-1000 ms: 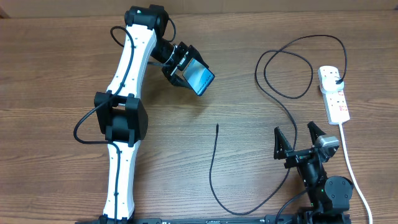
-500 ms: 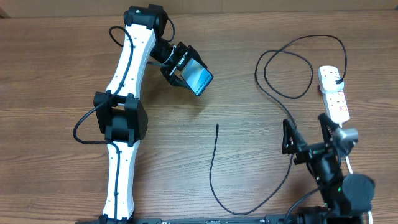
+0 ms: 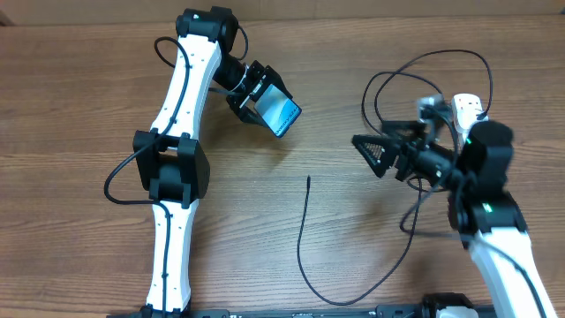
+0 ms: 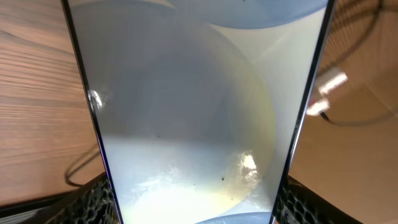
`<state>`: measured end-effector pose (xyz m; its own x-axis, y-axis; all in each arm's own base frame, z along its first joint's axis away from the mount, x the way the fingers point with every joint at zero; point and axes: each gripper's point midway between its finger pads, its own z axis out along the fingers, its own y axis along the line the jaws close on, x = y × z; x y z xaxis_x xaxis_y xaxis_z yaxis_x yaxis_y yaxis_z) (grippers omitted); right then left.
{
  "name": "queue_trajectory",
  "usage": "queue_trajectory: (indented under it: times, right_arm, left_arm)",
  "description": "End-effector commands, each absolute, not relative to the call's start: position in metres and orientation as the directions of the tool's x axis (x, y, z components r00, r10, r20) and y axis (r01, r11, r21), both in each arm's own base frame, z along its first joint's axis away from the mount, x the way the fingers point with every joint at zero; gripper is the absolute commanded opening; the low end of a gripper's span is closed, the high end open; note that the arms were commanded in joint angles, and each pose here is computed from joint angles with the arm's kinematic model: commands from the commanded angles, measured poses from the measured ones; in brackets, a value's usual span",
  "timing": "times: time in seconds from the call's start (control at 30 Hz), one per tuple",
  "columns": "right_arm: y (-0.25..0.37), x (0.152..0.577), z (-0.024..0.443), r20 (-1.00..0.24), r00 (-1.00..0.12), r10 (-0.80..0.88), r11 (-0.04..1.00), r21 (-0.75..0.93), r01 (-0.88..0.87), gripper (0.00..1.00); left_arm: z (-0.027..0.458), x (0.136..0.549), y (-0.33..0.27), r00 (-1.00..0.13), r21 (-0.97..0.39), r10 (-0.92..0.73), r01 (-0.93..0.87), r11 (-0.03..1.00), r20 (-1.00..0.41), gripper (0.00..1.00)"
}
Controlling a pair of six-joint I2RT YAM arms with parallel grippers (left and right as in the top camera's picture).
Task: Plug charger to phone and switch on socket
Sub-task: 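Swing the right gripper left toward the phone in the left gripper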
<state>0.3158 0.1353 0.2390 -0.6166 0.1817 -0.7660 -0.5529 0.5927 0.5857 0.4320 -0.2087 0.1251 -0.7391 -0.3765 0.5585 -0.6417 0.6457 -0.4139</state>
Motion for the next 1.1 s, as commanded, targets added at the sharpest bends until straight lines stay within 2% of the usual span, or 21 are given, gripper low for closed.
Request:
queue_trajectory:
  times: [0.0,0.2,0.37,0.77,1.07]
  right_arm:
    - [0.156,0.310,0.231,-0.615,-0.767,0.184,0.393,0.761,-0.516,1.00]
    - [0.156,0.334,0.190,-0.366,-0.893,0.263,0.346,0.899,-0.267,1.00]
    - [0.156,0.343,0.161,-0.232,-0.927,0.294,0.336,0.933,-0.127,1.00]
    - [0.167,0.356,0.116,-0.189,-0.903,0.385,0.496,0.868,0.031,1.00]
    - [0.179,0.354,0.114,-0.192,-0.905,0.380,0.510,0.860,0.032,1.00]
  left_arm:
    - [0.122,0.437,-0.196,-0.721,-0.340,-0.476,-0.672,0.658,0.503,0.04]
    - [0.112,0.439,-0.182,-0.706,-0.266,-0.547,-0.690,0.673,0.449,0.04]
    - [0.106,0.440,-0.174,-0.667,-0.195,-0.621,-0.730,0.655,0.412,0.04]
    - [0.099,0.425,-0.203,-0.535,-0.051,-0.761,-0.828,0.558,0.366,0.04]
    - [0.100,0.411,-0.236,-0.525,-0.038,-0.759,-0.831,0.555,0.385,0.04]
